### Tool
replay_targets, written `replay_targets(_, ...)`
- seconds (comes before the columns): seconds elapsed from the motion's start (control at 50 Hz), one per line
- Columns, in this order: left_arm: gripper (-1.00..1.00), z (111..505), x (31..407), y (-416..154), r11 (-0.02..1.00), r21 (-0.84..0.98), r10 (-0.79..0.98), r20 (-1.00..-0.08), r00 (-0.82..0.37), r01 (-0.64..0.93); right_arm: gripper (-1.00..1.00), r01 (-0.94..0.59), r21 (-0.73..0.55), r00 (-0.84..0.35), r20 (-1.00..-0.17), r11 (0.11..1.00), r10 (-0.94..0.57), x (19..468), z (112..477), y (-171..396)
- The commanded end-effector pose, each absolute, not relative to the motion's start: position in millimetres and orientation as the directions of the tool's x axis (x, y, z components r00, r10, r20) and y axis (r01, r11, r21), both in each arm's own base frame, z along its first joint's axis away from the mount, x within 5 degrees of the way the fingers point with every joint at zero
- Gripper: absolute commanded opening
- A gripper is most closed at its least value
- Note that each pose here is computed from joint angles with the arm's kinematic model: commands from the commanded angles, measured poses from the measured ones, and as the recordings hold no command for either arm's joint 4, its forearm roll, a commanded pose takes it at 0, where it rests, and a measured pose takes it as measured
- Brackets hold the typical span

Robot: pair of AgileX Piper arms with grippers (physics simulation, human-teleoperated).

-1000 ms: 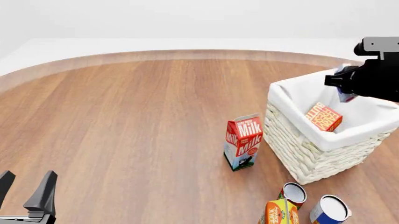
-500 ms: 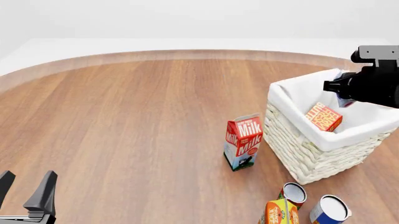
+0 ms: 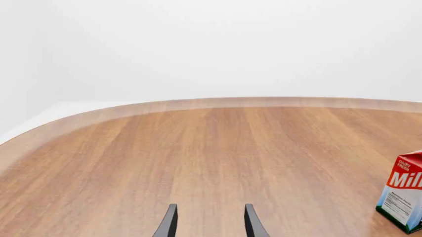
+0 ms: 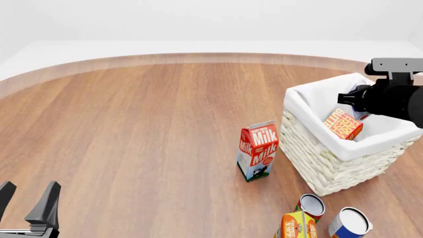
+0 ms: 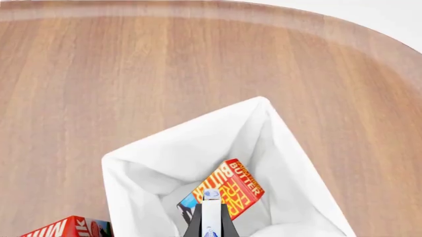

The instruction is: Pick up the cream cheese box and the butter, and put them in the basket.

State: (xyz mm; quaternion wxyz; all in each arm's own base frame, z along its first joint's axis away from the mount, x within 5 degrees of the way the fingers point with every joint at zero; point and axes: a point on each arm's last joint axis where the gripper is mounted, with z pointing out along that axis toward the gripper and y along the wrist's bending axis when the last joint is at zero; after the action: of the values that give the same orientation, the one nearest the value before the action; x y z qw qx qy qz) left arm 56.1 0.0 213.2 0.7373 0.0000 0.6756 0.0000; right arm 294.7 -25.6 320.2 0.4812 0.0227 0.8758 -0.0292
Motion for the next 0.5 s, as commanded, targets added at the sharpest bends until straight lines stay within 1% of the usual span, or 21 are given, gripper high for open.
replay_targets(0.02,1.00,213.2,56.1,0.0,1.000,0.000,0.000,-0.996,0.087,0.000,-1.00,0.067,-0.026,-0.531,-0.847,0.997,0.013,296.3,320.2,-24.9)
replay_targets(0.18,1.00,213.2,56.1,0.0,1.000,0.000,0.000,-0.996,0.087,0.000,-1.00,0.063,-0.026,-0.532,-0.847,0.998,0.011,295.8,318.3,-23.6)
replay_targets(0.3,1.00,213.2,56.1,0.0,1.000,0.000,0.000,-0.996,0.087,0.000,-1.00,0.064,-0.034,-0.536,-0.844,0.997,0.006,295.7,323.7,-25.3)
replay_targets(0.32,1.00,213.2,56.1,0.0,1.000,0.000,0.000,-0.996,0.087,0.000,1.00,0.062,-0.034,-0.536,-0.844,0.998,0.005,295.8,321.5,-24.7)
replay_targets(0.4,1.00,213.2,56.1,0.0,1.000,0.000,0.000,-0.996,0.087,0.000,1.00,0.056,-0.034,-0.535,-0.845,0.998,0.001,295.8,318.9,-22.9)
replay_targets(0.5,1.00,213.2,56.1,0.0,1.000,0.000,0.000,-0.996,0.087,0.000,1.00,0.054,-0.033,-0.527,-0.850,0.998,0.000,294.8,326.8,-22.0)
